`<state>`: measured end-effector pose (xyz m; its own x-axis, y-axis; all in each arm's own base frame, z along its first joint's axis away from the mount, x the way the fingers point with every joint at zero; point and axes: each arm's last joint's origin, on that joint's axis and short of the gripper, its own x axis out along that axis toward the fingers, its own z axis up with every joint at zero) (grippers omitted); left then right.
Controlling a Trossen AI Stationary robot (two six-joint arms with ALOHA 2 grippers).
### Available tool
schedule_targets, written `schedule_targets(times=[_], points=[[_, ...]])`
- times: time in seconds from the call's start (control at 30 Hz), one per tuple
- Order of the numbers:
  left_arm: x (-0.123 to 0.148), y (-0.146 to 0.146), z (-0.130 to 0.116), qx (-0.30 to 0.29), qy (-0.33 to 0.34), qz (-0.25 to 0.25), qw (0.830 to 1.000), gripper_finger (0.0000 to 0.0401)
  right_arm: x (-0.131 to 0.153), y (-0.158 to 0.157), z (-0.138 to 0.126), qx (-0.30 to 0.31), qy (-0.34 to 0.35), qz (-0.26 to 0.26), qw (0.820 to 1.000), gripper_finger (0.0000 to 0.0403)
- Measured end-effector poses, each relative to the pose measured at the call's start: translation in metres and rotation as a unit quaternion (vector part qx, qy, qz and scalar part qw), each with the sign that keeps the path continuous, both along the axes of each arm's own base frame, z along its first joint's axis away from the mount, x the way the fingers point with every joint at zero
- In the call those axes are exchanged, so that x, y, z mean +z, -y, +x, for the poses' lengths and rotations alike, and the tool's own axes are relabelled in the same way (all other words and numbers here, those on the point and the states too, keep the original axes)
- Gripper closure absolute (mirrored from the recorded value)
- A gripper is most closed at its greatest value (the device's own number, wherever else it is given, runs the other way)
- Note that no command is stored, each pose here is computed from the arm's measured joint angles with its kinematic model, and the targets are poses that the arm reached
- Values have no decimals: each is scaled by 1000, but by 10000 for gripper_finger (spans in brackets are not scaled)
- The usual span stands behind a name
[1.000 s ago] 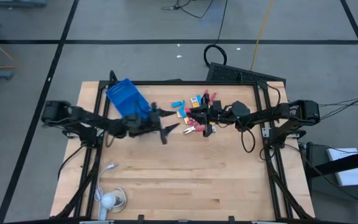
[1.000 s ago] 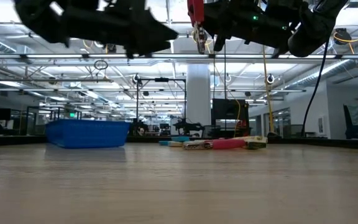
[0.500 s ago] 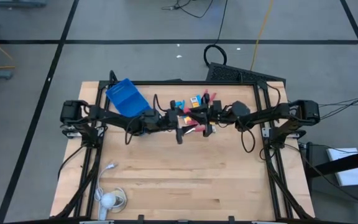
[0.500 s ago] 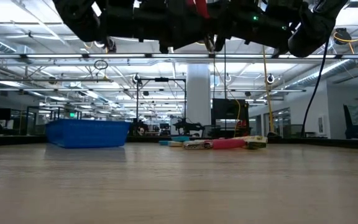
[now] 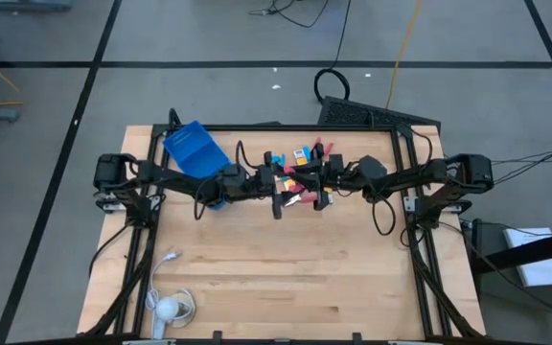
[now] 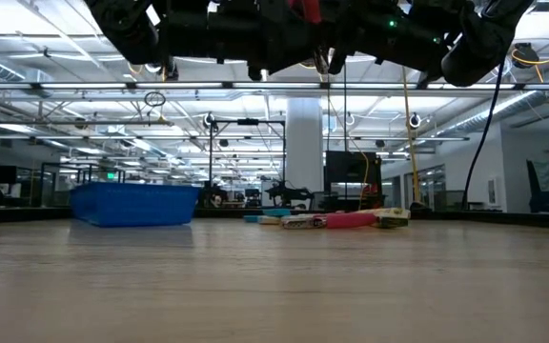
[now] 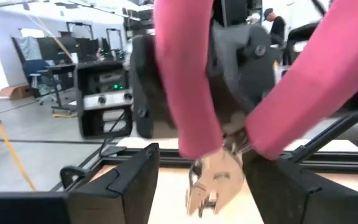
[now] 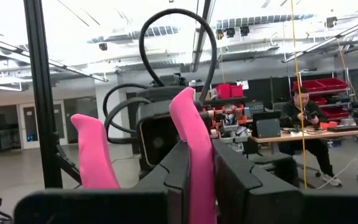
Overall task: Pick & Place School Supplies
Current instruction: Put the pink hole puncher into the top blue bin
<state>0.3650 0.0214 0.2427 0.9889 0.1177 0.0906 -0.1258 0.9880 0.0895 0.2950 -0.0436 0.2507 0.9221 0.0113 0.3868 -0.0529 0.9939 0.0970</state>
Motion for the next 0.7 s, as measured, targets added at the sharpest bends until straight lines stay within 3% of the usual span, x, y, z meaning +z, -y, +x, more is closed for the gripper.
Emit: schedule_targets(times=[0.33,0.4,0.6,0.7], points=[[-2,-4,4,0,-12,4,1000,295,-2,0,1,-2,-10,4,1000,363],[-2,-5,4,1,-13,5,1000,301,-3,1,1,-4,-14,9,1000,356],[9,-4,-6,3,-48,-8,999,301,1,4,-5,9,-63,17,998,286],[19,-5,-17,35,-81,-11,996,301,8,7,-15,0,-106,27,994,243]])
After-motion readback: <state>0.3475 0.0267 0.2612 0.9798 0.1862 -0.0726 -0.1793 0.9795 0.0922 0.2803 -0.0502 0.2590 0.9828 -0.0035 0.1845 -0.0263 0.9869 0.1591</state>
